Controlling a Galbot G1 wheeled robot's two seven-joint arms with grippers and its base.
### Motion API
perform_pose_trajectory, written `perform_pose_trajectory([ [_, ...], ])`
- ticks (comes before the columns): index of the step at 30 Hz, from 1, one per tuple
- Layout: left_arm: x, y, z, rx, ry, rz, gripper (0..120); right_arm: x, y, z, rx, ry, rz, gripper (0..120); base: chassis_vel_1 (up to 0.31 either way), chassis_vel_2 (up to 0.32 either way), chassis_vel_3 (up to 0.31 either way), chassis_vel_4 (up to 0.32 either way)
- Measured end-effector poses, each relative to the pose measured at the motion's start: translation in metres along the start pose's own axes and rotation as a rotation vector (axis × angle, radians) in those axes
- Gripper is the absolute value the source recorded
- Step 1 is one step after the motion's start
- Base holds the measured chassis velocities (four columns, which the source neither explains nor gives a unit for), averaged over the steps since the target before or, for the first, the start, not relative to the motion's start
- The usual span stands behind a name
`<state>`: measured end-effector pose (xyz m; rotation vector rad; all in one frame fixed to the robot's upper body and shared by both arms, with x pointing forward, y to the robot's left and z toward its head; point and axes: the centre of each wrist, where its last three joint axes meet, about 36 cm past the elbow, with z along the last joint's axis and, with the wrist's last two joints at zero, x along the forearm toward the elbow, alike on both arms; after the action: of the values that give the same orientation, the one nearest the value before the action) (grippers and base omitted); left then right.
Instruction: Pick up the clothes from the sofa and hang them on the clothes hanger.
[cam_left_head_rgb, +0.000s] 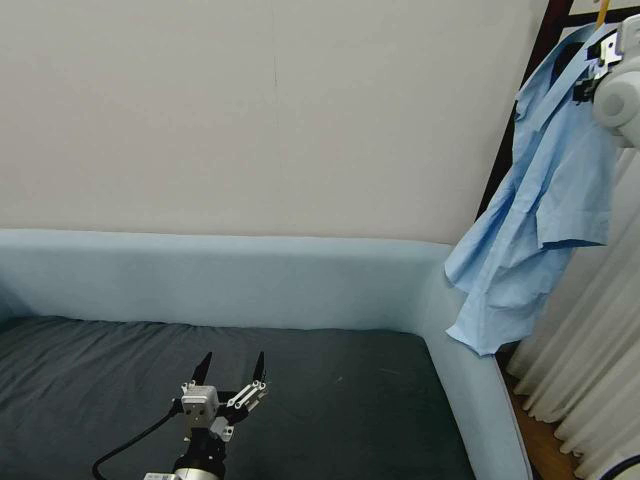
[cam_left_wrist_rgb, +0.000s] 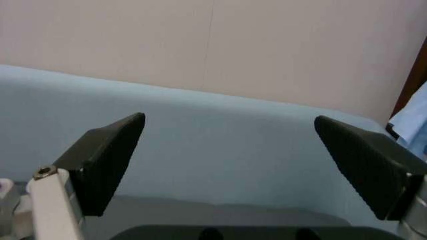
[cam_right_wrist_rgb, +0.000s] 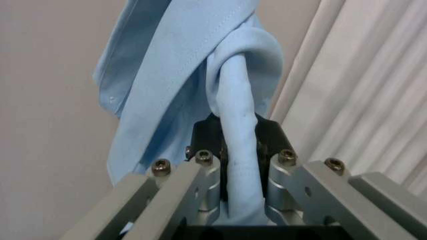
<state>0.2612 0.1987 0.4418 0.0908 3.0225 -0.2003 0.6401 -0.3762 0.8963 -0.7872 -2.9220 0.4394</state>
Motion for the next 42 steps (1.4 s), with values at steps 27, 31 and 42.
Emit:
perform_pose_trajectory([
  [27, 0.001, 0.019, -0.031, -0.033, -0.028, 0.041, 100, -0.054, 0.029, -0.053, -0.042, 0.064, 0.008, 7, 0.000, 0.000, 0.000, 0.000],
  [31, 0.000, 0.020, -0.033, -0.029, -0.032, 0.043, 100, -0.059, 0.031, -0.056, -0.063, 0.094, 0.019, 7, 0.000, 0.000, 0.000, 0.000],
  [42, 0.004, 0.025, -0.038, -0.035, -0.043, 0.037, 100, -0.076, 0.025, -0.057, -0.144, 0.141, 0.054, 7, 0.000, 0.000, 0.000, 0.000],
])
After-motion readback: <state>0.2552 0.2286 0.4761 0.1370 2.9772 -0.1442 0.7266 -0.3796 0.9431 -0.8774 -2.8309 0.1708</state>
